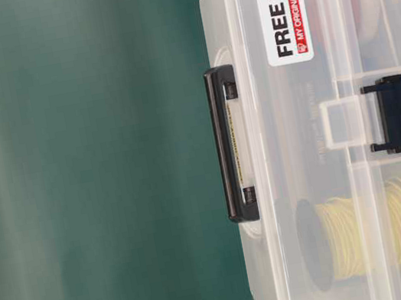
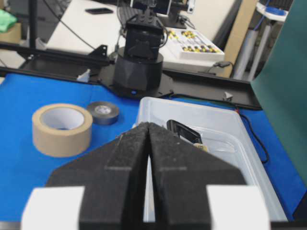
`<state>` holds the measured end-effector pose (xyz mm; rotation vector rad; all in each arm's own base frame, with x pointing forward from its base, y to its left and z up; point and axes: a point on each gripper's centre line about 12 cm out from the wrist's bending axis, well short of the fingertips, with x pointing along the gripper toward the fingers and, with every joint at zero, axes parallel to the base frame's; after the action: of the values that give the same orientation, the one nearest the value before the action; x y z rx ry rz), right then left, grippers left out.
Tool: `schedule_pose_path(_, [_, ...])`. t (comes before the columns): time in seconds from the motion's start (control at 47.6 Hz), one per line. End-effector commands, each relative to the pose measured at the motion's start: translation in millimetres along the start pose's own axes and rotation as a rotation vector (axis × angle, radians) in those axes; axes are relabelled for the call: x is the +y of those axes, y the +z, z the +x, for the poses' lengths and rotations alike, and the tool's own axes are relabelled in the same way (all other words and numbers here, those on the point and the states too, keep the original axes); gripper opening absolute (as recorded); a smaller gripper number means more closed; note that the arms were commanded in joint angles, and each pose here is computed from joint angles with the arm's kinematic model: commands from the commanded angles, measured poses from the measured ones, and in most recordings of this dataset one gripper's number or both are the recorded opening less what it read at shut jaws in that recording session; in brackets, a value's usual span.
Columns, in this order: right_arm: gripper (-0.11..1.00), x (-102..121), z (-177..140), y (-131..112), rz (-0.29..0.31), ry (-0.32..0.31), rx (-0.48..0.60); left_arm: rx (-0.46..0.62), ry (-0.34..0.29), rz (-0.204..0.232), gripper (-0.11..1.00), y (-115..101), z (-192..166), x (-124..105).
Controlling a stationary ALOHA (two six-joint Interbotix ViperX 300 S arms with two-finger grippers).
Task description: Open the tool box with both arms.
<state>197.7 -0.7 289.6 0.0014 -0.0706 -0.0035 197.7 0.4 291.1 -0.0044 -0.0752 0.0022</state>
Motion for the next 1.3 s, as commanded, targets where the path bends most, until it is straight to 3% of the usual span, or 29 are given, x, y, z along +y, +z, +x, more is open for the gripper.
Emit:
schedule_pose_path(0.0, [0.0, -2, 4, 13, 0.004, -0.009, -0.035, -0.005, 0.009, -0.002, 0.0, 6, 2, 1])
schedule_pose_path(0.252, [0.0, -19, 5, 10, 0.014, -0.096, 0.053, 0.074, 0.069, 0.066, 0.0, -7, 5, 14])
schedule_pose_path(0.483, [0.02, -34, 2, -9, 0.032, -0.171, 0.19, 0.183, 0.174, 0.07, 0.0, -23, 5, 37])
schedule_pose_path(0.525, [0.08, -36, 2, -14, 0.035, -0.179, 0.222, 0.216, 0.178, 0.068, 0.0, -28, 5, 38])
schedule_pose_path(0.651, [0.45, -39, 2, -30, 0.046, -0.197, 0.329, 0.281, 0.175, 0.058, 0.02, -37, 5, 38])
schedule_pose_path(0.714, [0.64, -41, 2, -37, 0.051, -0.206, 0.373, 0.303, 0.174, 0.052, 0.12, -41, 5, 38])
schedule_pose_path(0.798, [0.82, -44, 1, -46, 0.059, -0.217, 0.428, 0.325, 0.18, 0.047, 0.36, -45, 4, 39])
schedule_pose_path(0.945, [0.8, -47, -1, -60, 0.073, -0.235, 0.522, 0.356, 0.199, 0.049, 0.79, -54, 2, 43])
schedule_pose_path(0.987, [0.81, -49, -1, -63, 0.076, -0.241, 0.541, 0.372, 0.211, 0.044, 0.86, -58, 1, 46])
schedule_pose_path(1.281, [0.81, -61, 7, -91, 0.103, -0.285, 0.661, 0.513, 0.226, 0.015, 0.89, -96, 13, 54])
